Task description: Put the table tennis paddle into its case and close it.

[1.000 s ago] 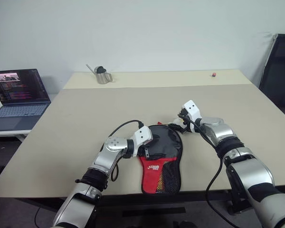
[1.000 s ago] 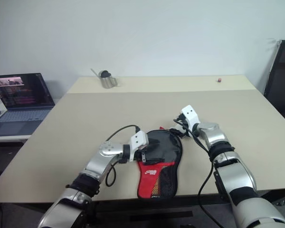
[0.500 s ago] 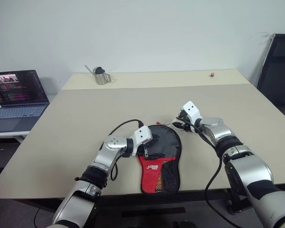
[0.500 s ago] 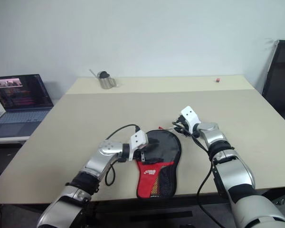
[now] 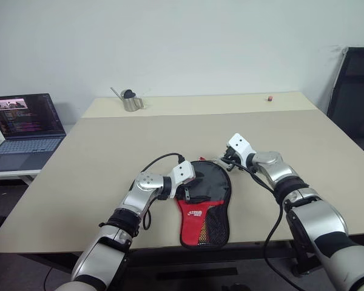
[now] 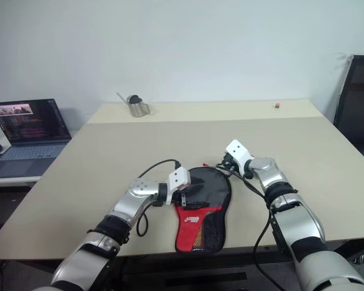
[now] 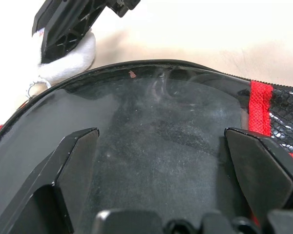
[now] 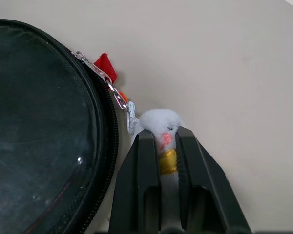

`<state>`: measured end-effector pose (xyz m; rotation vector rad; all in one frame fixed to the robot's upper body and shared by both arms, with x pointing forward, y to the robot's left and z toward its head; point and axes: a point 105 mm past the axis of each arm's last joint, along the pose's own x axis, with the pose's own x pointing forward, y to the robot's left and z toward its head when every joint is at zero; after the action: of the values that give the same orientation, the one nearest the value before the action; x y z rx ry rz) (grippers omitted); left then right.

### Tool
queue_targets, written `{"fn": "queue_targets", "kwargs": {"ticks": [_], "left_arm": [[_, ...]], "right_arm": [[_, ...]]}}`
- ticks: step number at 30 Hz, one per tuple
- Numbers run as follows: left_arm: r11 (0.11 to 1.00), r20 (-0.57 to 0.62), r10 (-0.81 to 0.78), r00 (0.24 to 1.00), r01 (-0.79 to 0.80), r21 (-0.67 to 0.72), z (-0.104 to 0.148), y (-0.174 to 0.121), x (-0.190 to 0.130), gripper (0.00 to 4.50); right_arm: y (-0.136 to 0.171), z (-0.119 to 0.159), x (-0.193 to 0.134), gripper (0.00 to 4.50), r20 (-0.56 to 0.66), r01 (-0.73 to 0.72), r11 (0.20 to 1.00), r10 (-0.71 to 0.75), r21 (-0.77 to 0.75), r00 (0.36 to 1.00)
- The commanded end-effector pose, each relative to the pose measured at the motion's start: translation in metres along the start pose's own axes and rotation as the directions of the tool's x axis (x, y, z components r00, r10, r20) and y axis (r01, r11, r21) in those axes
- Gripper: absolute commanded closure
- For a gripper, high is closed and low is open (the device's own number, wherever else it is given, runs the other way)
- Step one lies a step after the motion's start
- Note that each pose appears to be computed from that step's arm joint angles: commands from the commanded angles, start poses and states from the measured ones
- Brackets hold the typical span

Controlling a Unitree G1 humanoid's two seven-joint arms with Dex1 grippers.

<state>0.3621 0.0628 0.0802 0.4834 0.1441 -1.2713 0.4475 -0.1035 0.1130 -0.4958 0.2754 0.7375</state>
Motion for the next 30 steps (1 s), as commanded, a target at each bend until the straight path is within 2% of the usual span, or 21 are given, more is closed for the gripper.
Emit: {"fn": "queue_targets", "kwargs": {"ticks": [1,7,14,19,24,30], "left_arm": [[0.997,-0.126,-0.061,0.99,0.054,-0.053,-0.035,-0.019,0.004,0.0],[0.989,-0.14,-0.083,0.987,0.064,-0.135,-0.046,-0.023,0.007,0.0],[0.978,-0.162,-0.147,0.976,0.119,-0.173,-0.056,-0.034,0.013,0.0],[0.971,-0.153,-0.169,0.974,0.138,-0.193,-0.056,-0.038,0.017,0.0],[0.968,-0.148,-0.185,0.972,0.154,-0.198,-0.055,-0.042,0.022,0.0],[0.964,-0.143,-0.208,0.968,0.177,-0.199,-0.054,-0.045,0.025,0.0]], "right_arm": [[-0.007,0.02,-0.003,4.45,0.063,0.024,0.999,-0.021,-0.039,0.998],[-0.024,0.028,-0.015,4.45,0.064,0.058,0.995,-0.053,-0.085,0.997],[-0.035,0.022,-0.036,4.45,0.017,0.036,0.991,-0.034,-0.127,0.999],[-0.027,0.011,-0.054,4.45,-0.026,-0.017,0.99,0.014,-0.139,1.0],[-0.006,-0.003,-0.079,4.45,-0.081,-0.096,0.986,0.086,-0.134,0.993],[0.005,-0.009,-0.109,4.45,-0.122,-0.13,0.985,0.116,-0.115,0.986]]}}
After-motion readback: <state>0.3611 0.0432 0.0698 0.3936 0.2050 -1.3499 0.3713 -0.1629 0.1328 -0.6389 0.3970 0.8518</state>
